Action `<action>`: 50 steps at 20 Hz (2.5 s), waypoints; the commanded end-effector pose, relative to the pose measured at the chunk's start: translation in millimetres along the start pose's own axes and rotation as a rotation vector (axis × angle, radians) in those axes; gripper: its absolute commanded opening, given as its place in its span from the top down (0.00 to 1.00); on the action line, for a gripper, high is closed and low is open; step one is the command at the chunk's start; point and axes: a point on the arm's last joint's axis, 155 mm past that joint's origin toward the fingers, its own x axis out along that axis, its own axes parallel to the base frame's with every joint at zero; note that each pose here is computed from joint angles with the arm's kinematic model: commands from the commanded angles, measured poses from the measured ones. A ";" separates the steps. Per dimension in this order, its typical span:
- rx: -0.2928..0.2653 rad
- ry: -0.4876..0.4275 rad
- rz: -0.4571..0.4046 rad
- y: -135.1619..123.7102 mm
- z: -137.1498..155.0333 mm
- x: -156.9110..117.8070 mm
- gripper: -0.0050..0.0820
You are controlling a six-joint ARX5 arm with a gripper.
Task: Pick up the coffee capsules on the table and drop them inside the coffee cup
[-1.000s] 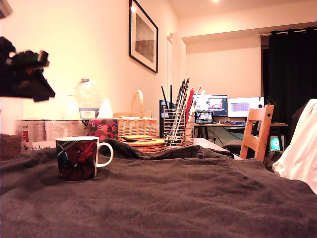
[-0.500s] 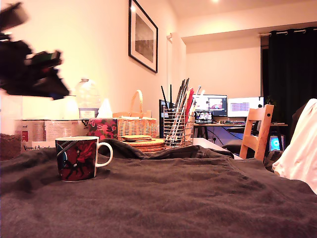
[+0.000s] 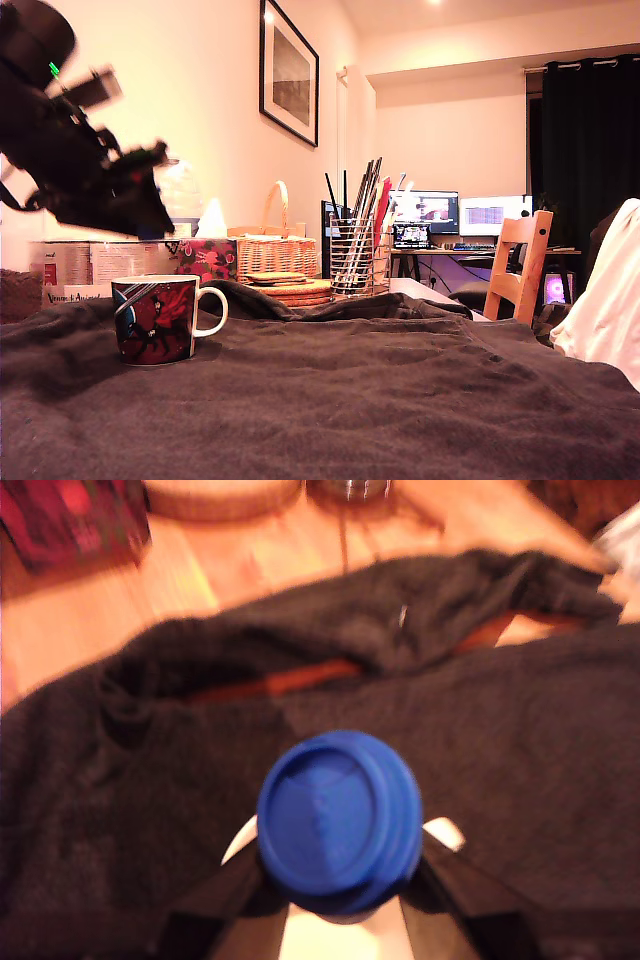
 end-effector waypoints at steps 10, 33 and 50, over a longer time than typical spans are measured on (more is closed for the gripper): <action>-0.034 0.141 -0.010 5.2 -37.6 19.9 0.66; -0.055 0.173 -0.077 -13.0 -15.4 6.9 0.46; -0.040 0.117 -0.131 -45.2 3.8 -66.6 0.96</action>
